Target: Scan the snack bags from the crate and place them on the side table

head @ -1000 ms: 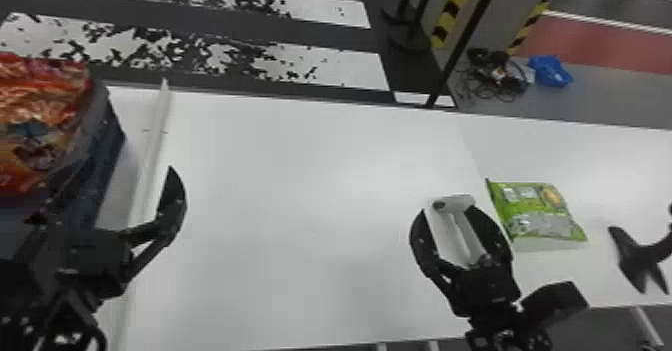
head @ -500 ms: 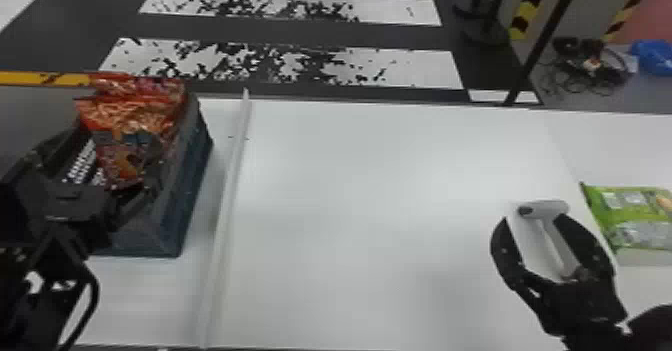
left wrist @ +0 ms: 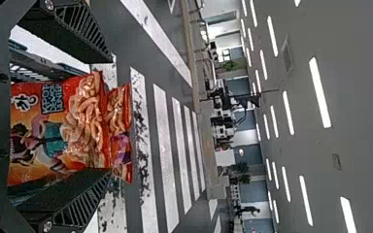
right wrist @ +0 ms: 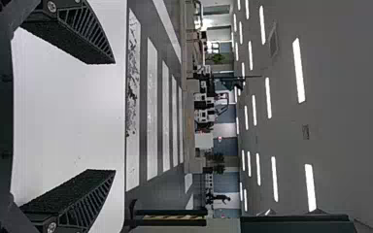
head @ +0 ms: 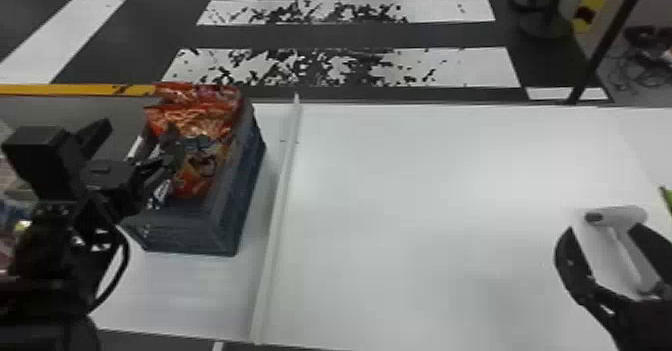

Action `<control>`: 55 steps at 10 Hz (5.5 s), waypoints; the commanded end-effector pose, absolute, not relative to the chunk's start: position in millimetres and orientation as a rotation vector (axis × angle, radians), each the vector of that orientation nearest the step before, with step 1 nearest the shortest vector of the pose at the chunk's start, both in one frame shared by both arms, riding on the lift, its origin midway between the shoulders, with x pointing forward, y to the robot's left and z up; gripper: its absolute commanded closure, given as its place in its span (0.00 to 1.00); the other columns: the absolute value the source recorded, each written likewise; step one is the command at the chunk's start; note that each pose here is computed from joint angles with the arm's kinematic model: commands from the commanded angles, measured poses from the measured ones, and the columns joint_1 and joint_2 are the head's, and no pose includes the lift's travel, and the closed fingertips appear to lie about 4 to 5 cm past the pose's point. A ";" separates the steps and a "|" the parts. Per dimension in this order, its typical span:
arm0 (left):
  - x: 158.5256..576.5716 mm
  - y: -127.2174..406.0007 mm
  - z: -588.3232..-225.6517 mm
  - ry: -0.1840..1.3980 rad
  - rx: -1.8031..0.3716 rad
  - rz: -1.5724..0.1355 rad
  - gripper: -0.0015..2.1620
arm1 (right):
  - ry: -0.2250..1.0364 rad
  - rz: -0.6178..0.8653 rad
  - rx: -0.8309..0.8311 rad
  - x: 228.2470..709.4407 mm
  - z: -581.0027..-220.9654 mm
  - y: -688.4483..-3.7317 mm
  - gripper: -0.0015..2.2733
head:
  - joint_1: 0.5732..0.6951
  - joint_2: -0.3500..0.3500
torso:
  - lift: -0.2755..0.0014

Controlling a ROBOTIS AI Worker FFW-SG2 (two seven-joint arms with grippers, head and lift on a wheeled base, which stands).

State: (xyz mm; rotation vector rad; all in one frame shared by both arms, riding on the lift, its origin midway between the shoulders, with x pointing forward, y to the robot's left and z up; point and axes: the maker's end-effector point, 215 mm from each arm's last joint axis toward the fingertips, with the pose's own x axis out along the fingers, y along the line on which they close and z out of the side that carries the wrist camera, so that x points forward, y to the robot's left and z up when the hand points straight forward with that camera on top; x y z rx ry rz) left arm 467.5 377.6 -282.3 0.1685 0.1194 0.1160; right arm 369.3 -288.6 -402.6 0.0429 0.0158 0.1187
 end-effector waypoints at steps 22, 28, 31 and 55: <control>556.0 399.6 -444.4 0.608 0.055 0.025 0.99 | 0.055 0.131 0.042 370.1 -415.3 -289.2 0.04 | 1.00 0.67 | 0.66; 511.4 416.0 -361.4 0.440 0.142 0.079 0.99 | 0.055 0.128 0.057 370.1 -415.7 -288.5 0.04 | 1.00 0.73 | 0.66; 512.2 406.9 -321.4 0.339 0.169 0.086 0.99 | 0.049 0.127 0.061 369.8 -414.4 -287.7 0.04 | 1.00 0.73 | 0.66; 514.3 68.0 -310.6 0.233 -0.190 -0.518 0.99 | 0.002 0.109 0.086 372.5 -398.4 -295.4 0.04 | 1.00 0.19 | 0.66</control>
